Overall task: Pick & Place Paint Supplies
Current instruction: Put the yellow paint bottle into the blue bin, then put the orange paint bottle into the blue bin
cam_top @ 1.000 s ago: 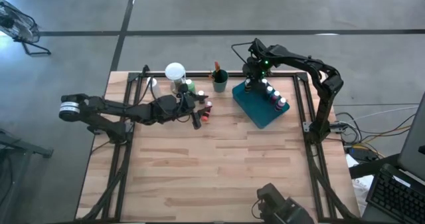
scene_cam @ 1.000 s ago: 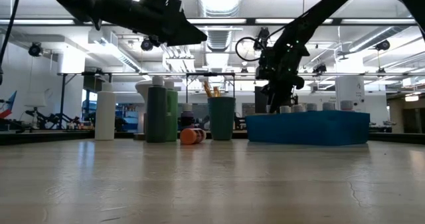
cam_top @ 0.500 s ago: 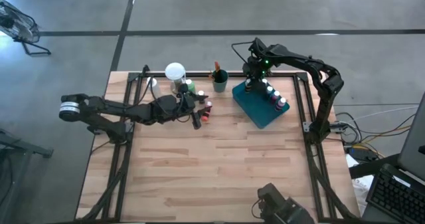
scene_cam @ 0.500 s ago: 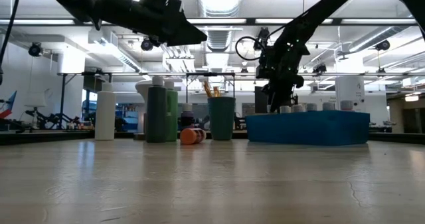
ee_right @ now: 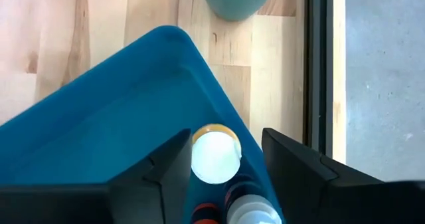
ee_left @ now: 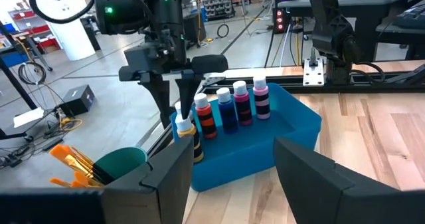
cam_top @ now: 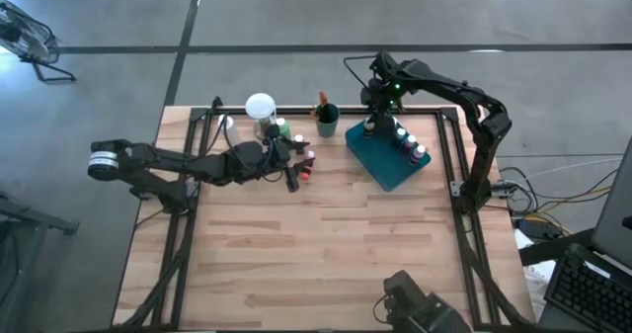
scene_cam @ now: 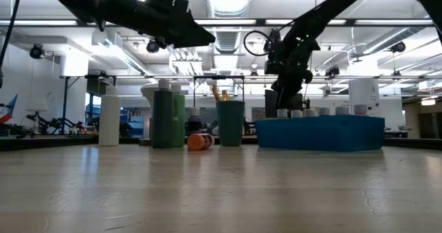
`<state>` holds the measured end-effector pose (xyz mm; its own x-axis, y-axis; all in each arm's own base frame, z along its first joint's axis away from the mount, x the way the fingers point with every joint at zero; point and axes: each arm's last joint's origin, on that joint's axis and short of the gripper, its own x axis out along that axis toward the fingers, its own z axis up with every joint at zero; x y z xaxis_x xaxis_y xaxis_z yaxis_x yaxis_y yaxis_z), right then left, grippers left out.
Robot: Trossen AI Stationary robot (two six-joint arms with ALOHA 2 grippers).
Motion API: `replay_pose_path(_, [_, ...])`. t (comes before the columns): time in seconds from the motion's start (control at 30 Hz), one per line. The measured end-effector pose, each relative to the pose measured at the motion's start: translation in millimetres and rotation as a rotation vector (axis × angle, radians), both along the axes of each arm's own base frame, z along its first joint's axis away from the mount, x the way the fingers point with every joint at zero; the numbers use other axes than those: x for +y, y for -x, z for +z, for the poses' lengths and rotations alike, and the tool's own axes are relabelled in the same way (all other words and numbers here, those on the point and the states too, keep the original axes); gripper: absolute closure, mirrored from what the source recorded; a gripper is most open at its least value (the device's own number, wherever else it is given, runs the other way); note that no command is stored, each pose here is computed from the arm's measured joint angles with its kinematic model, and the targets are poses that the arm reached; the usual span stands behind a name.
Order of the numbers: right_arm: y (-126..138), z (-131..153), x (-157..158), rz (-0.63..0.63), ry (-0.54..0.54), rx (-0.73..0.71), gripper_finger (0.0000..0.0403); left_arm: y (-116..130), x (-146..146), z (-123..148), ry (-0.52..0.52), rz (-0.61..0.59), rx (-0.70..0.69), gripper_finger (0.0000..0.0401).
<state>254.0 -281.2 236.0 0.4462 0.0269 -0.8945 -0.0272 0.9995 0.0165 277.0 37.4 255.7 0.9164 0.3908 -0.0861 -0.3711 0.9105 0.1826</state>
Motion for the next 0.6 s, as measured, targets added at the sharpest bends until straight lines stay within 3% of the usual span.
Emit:
replay_pose_path(0.33, [3.3,17.8,8.9,-0.045,-0.008,-0.016,0.0263,0.0,0.0,-0.4,0.003,0.000,0.003,0.0188])
replay_pose_path(0.5, [4.5,43.8,24.0,-0.050,0.027,-0.064,0.0285,-0.1,0.0,-2.4,0.051,0.007,0.017,0.0188])
replay_pose_path(0.6, [5.3,65.8,37.1,-0.049,0.060,-0.112,0.0299,-0.5,0.1,-2.6,0.100,0.072,0.041,0.0190])
